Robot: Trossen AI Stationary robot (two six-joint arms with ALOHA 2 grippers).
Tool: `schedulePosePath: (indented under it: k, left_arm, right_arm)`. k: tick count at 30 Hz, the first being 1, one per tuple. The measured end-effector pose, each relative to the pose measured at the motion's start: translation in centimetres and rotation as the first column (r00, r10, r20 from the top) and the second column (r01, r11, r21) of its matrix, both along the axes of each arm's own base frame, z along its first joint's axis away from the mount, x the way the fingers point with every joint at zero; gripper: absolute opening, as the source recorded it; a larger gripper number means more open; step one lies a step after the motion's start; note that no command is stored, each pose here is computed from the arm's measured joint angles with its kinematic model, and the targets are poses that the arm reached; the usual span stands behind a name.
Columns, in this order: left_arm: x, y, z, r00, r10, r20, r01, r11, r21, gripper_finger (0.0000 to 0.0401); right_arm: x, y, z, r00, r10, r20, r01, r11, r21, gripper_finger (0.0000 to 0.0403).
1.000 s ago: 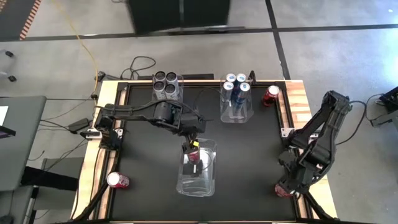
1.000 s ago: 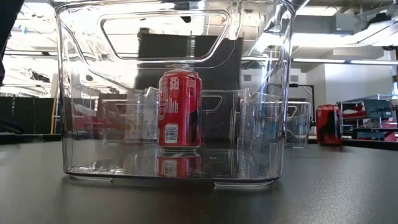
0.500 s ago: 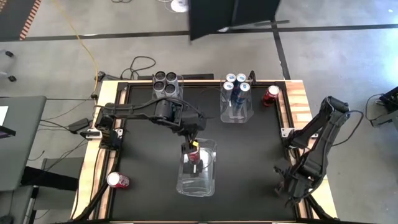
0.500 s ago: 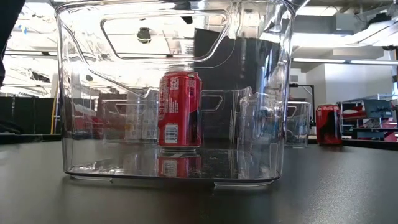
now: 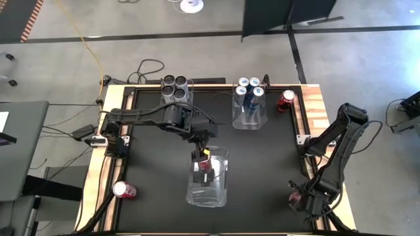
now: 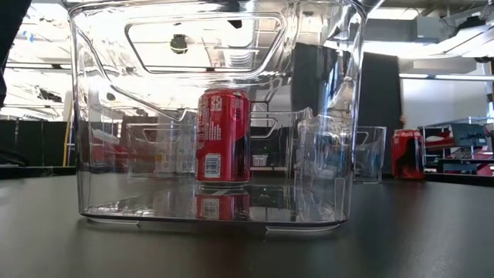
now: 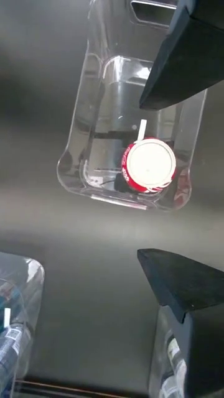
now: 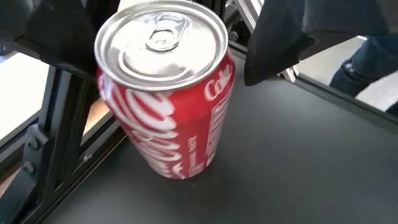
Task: Sort soda cans
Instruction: Put the bottom right red soda can into the bottom transparent bin
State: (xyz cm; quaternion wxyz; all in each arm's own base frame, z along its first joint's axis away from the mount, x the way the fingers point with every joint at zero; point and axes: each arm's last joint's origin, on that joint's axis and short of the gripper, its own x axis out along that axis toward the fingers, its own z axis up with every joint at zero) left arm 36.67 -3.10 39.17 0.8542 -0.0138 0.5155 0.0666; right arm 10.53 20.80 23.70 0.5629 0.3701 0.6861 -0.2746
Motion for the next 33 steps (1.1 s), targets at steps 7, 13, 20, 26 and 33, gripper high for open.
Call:
schedulePosePath:
  k: [7, 13, 20, 26, 33]
  left_arm:
    - [-0.3, 1.0, -0.2, 0.996, 0.080, -0.032, -0.078, 0.995, 0.058, 0.0378]
    - [-1.2, 2.1, -0.4, 0.984, 0.137, -0.115, -0.118, 0.981, 0.156, 0.0373]
    - [-1.5, 2.9, -0.6, 0.978, 0.129, -0.166, -0.110, 0.987, 0.121, 0.0371]
    - [-1.6, 3.3, -0.6, 0.976, 0.116, -0.185, -0.094, 0.988, 0.125, 0.0370]
    - [-2.8, 3.7, 0.6, 0.978, 0.153, -0.140, -0.136, 0.983, 0.126, 0.0370]
  right_arm:
    - [0.0, -0.3, 0.0, 1.000, 0.003, 0.013, -0.003, 1.000, -0.028, 0.0305]
    - [0.7, -0.7, 0.2, 1.000, 0.025, 0.011, -0.024, 0.999, -0.036, 0.0285]
    - [3.9, -3.4, 0.6, 1.000, -0.006, 0.027, 0.008, 0.997, -0.082, 0.0286]
    - [7.5, -6.0, 2.3, 0.988, 0.074, 0.134, -0.068, 0.996, -0.049, 0.0286]
    - [11.3, -10.0, 6.9, 0.939, 0.143, 0.314, -0.120, 0.988, -0.092, 0.0286]
